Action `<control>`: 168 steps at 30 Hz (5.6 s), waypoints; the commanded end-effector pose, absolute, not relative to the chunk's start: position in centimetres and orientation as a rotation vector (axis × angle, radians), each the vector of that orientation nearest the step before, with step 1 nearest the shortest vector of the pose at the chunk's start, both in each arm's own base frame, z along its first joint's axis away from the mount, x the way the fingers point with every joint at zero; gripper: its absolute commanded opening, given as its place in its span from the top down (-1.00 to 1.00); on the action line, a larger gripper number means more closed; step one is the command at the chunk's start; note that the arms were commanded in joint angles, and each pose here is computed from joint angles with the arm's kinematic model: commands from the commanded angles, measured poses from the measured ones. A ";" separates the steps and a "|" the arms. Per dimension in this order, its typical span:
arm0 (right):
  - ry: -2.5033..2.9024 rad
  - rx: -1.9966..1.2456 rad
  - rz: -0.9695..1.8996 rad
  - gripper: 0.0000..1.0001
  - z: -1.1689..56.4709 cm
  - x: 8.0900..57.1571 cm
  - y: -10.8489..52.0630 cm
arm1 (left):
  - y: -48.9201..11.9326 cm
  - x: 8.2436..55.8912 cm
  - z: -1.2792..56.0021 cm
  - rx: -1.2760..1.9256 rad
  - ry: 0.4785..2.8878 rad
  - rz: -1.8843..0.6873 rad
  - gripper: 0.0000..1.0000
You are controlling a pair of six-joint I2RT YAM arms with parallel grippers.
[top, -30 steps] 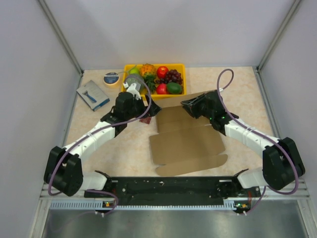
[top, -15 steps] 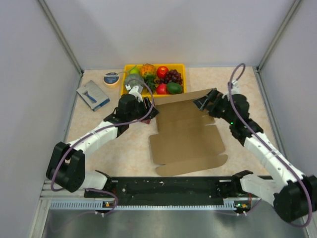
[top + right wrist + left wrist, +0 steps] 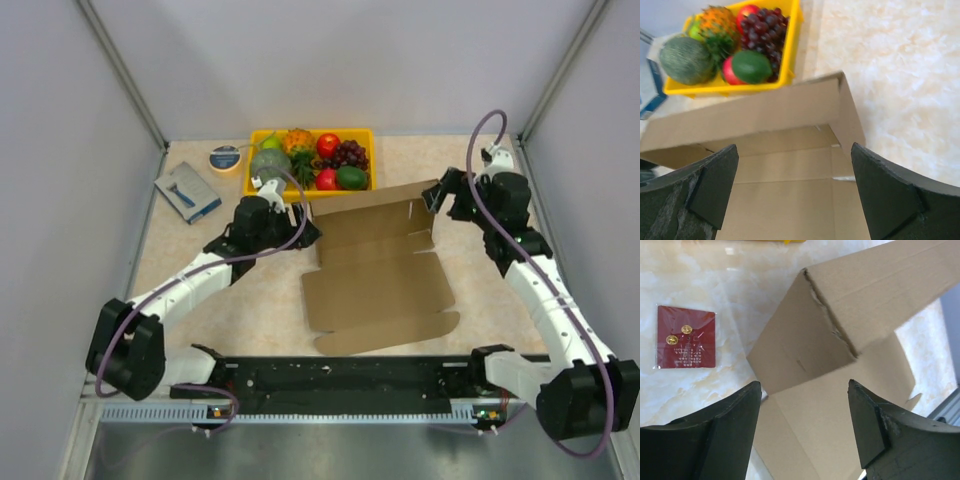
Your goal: Fold the paper box
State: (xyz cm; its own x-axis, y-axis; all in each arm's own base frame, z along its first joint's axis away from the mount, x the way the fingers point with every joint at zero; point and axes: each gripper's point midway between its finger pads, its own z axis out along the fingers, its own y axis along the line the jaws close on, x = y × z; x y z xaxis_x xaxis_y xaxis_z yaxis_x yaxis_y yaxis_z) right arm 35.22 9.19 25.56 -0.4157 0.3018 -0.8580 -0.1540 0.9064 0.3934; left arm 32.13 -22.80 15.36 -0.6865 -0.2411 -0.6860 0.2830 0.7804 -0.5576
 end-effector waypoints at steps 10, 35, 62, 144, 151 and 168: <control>1.664 0.048 0.364 -0.80 21.1 33.6 6.7 | -23.1 31.7 28.6 0.366 1.752 -0.643 -0.77; 1.637 0.244 0.190 -0.44 17.8 39.9 2.5 | -32.9 37.5 22.3 0.742 1.825 -0.331 -0.48; 1.812 0.417 0.209 -0.58 15.3 41.5 -1.0 | -21.5 32.6 18.1 0.020 1.862 -0.077 -0.83; 2.220 0.009 0.932 -0.56 22.4 39.6 16.4 | -21.5 33.0 14.6 -0.047 1.701 0.162 1.00; 2.249 0.053 0.925 -0.46 22.0 39.8 16.5 | -21.9 32.9 14.4 -0.034 1.701 0.162 1.00; 2.057 0.347 1.423 1.00 23.2 40.2 19.5 | -21.6 32.5 13.7 -0.039 1.703 0.161 1.00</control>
